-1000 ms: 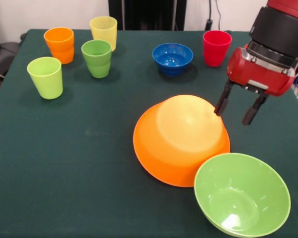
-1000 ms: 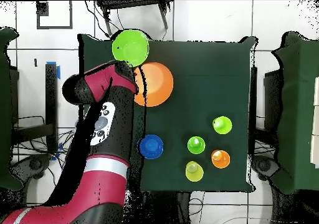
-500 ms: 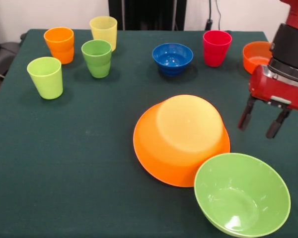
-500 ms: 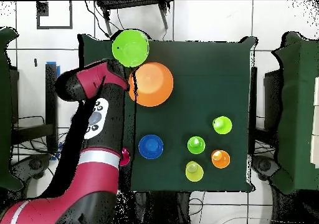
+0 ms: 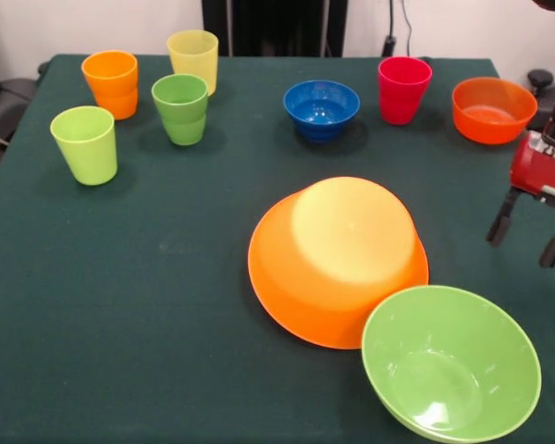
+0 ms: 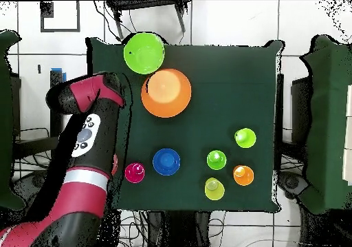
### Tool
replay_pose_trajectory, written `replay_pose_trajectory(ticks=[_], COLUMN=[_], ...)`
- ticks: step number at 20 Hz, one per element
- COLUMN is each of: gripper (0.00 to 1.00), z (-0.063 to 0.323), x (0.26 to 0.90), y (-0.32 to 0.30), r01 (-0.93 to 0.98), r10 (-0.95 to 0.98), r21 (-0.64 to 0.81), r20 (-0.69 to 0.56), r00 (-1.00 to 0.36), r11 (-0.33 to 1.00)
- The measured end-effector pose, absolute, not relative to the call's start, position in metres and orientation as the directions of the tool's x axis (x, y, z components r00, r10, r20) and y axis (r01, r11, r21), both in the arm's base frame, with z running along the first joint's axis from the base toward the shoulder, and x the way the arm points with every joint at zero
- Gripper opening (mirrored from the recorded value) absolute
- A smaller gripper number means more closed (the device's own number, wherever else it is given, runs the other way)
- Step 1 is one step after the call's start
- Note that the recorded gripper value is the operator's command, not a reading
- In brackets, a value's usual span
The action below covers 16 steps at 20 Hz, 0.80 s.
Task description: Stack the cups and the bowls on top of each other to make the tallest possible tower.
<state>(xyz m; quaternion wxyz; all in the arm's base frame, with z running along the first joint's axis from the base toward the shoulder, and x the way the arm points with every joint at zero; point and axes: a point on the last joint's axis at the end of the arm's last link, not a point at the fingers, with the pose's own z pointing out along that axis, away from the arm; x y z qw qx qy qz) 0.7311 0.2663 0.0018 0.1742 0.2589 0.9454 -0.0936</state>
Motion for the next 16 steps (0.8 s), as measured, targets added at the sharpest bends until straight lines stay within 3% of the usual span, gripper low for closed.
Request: replay_pose_trajectory(ticks=[10, 16], gripper=[1.00, 1.00], z=[-0.007, -0.003], x=[0.741, 0.762], y=[0.242, 0.227], r01=[0.843, 0.856], r10=[0.794, 0.805], r21=[0.130, 0.167], r20=[-0.436, -0.464], r00=[-0.424, -0.370], r11=[0.522, 0.489])
